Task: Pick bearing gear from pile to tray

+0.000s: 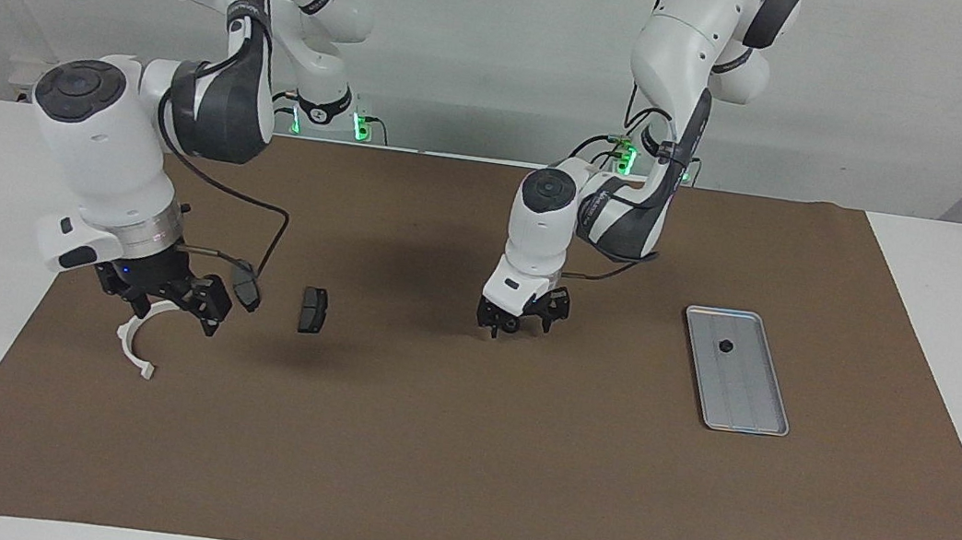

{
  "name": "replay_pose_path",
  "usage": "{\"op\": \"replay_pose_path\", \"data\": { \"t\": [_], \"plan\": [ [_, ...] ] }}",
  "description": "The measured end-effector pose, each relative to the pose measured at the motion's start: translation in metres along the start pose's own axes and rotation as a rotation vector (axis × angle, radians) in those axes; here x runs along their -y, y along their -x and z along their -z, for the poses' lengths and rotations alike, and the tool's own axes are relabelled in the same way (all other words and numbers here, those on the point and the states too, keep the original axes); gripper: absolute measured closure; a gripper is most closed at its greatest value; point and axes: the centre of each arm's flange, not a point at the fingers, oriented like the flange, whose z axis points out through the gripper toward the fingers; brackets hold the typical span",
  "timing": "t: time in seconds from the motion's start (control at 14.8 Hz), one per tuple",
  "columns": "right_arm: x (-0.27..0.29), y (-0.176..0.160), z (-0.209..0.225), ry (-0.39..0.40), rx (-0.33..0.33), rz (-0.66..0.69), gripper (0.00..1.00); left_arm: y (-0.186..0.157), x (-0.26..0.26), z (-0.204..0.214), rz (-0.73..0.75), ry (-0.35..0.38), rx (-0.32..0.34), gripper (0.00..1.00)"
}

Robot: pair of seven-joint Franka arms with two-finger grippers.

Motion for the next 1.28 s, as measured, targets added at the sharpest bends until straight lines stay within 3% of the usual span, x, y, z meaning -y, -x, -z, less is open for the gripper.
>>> {"op": "replay_pose_path", "data": {
  "t": [0.81, 1.01, 1.15, 1.28],
  "plan": [
    [-0.012, 0.001, 0.002, 0.005, 0.012, -0.011, 0.00, 0.018, 0.001, -0.019, -0.011, -0.028, 0.034, 0.00],
    [-0.014, 0.004, 0.011, 0.010, 0.021, -0.012, 0.00, 0.021, -0.002, -0.013, -0.012, -0.020, 0.028, 0.29],
    [-0.018, 0.008, 0.022, 0.016, 0.022, 0.001, 0.00, 0.021, -0.002, -0.012, -0.007, -0.018, 0.026, 0.35],
    [-0.022, 0.015, 0.033, 0.021, 0.020, 0.045, 0.00, 0.020, -0.004, -0.008, -0.006, -0.014, 0.022, 0.58]
  ]
}}
